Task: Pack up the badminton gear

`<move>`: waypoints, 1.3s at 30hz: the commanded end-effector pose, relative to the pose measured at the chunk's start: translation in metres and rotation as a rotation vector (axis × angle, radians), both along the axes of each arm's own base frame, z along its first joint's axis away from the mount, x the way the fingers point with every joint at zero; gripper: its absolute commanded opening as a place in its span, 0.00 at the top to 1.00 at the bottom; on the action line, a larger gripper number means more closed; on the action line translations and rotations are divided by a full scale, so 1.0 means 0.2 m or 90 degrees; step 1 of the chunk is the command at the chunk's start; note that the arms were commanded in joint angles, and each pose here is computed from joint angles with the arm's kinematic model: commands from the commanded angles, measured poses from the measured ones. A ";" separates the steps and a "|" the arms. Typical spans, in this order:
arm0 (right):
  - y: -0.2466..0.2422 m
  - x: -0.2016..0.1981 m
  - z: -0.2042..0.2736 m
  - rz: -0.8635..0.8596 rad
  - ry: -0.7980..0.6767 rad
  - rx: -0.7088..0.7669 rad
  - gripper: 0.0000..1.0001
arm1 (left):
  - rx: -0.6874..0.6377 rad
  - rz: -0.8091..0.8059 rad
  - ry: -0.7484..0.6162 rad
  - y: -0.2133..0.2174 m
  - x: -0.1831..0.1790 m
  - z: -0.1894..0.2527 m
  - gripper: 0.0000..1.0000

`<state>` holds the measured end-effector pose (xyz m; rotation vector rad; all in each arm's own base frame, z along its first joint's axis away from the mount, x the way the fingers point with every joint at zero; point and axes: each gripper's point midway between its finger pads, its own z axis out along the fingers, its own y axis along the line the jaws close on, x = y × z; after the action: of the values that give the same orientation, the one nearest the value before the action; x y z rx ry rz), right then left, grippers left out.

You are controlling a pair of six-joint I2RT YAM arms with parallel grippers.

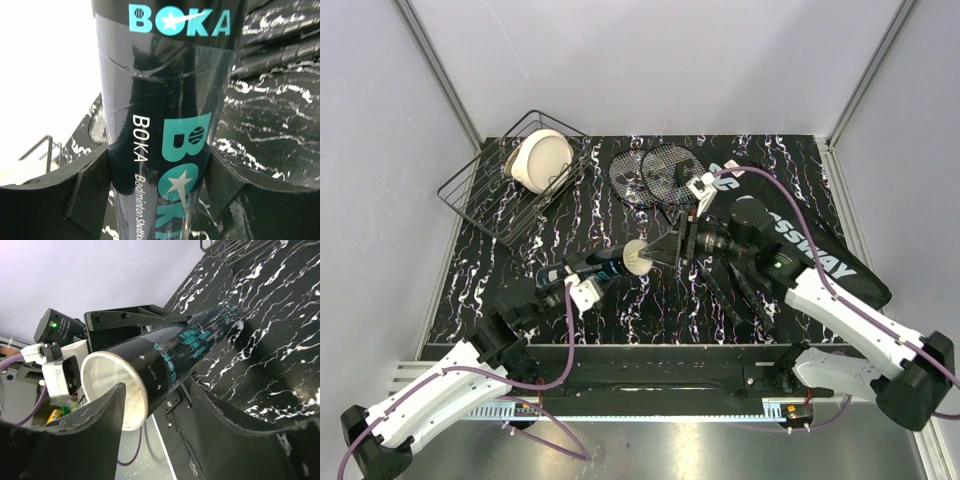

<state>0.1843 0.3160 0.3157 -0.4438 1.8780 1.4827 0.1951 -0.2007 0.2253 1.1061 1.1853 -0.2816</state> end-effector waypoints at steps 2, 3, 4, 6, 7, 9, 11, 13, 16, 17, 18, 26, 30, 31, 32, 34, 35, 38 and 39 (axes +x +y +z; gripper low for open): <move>0.13 0.11 -0.19 -0.011 0.011 -0.018 0.41 | -0.076 -0.033 -0.080 -0.03 -0.04 0.29 1.00; 0.15 0.12 -0.19 -0.009 0.014 -0.017 0.41 | -0.074 -0.040 -0.081 -0.04 -0.04 0.29 1.00; 0.16 0.13 -0.21 -0.013 0.023 -0.024 0.43 | -0.072 -0.042 -0.081 -0.04 -0.04 0.29 1.00; 0.19 0.16 -0.27 -0.039 0.048 -0.063 0.44 | -0.068 -0.045 -0.078 -0.04 -0.05 0.28 1.00; 0.20 0.17 -0.28 -0.046 0.048 -0.075 0.45 | -0.065 -0.044 -0.076 -0.05 -0.04 0.28 1.00; 0.24 0.17 -0.28 -0.055 0.037 -0.096 0.45 | -0.059 -0.039 -0.075 -0.04 -0.03 0.27 1.00; 0.25 0.17 -0.29 -0.068 0.037 -0.114 0.44 | -0.055 -0.032 -0.073 -0.04 -0.02 0.26 1.00; 0.25 0.17 -0.30 -0.070 0.046 -0.125 0.44 | -0.050 -0.028 -0.074 -0.03 -0.02 0.25 1.00; 0.19 0.13 -0.22 -0.082 0.032 -0.107 0.38 | -0.050 -0.014 -0.071 -0.02 0.00 0.24 1.00; 0.17 0.12 -0.18 -0.087 0.025 -0.098 0.34 | -0.051 -0.004 -0.068 -0.02 0.01 0.24 1.00; 0.14 0.10 -0.16 -0.091 0.019 -0.096 0.32 | -0.052 0.000 -0.068 -0.01 0.01 0.24 1.00; -0.17 -0.03 0.02 -0.163 -0.023 -0.044 0.09 | -0.062 0.038 -0.038 0.00 0.06 0.23 1.00; -0.20 -0.07 0.01 -0.158 -0.028 -0.043 0.04 | -0.069 0.057 -0.029 0.02 0.08 0.23 1.00; -0.21 -0.05 -0.01 -0.174 -0.033 -0.053 0.02 | -0.073 0.067 -0.026 0.03 0.09 0.24 1.00; -0.23 -0.03 -0.04 -0.189 -0.027 -0.070 0.01 | -0.085 0.087 -0.013 0.04 0.11 0.25 1.00; -0.25 0.02 -0.10 -0.226 -0.028 -0.102 0.00 | -0.106 0.133 0.000 0.08 0.15 0.28 1.00; -0.26 0.04 -0.13 -0.234 -0.027 -0.117 0.00 | -0.120 0.172 0.021 0.11 0.19 0.27 1.00; -0.29 0.12 -0.20 -0.285 -0.030 -0.156 0.00 | -0.174 0.271 0.085 0.19 0.27 0.29 1.00; -0.29 0.15 -0.22 -0.294 -0.030 -0.165 0.00 | -0.182 0.298 0.105 0.21 0.30 0.28 1.00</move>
<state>0.1900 0.2701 0.2926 -0.1979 1.9476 1.1021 0.2283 -0.1829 0.2307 0.9138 1.3947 -0.1846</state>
